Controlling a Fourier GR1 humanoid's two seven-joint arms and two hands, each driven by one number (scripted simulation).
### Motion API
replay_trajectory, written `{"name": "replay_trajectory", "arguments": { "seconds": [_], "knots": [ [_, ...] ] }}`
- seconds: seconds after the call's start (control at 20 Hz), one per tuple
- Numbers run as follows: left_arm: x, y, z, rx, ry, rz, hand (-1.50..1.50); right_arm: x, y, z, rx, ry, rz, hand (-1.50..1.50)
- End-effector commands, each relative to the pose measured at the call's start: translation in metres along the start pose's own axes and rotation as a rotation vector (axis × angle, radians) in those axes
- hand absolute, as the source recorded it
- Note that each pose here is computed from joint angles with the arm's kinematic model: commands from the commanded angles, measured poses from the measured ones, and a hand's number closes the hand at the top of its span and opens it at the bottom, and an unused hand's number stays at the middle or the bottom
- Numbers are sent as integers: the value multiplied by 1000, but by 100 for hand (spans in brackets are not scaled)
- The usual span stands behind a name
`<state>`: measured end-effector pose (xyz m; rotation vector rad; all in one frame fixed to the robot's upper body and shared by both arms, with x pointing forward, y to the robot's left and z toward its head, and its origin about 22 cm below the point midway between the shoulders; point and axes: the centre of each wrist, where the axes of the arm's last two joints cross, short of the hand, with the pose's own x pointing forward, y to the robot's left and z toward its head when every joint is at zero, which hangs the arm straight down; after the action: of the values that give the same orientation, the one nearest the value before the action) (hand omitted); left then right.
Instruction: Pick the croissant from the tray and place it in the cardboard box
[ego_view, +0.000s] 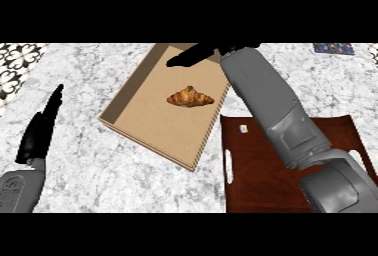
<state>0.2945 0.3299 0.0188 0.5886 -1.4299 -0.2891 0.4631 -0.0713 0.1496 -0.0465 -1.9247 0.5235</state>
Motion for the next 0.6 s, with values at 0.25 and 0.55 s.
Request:
{"name": "replay_trajectory", "arguments": {
  "seconds": [0.25, 0.55],
  "knots": [
    [-6, 16, 5, 39, 17, -5, 0, -22, -97, 12, -75, 42, -60, -150],
    [-8, 13, 9, 18, 21, 8, 0, -44, -156, 40, -73, 54, -13, -150]
  ]
}}
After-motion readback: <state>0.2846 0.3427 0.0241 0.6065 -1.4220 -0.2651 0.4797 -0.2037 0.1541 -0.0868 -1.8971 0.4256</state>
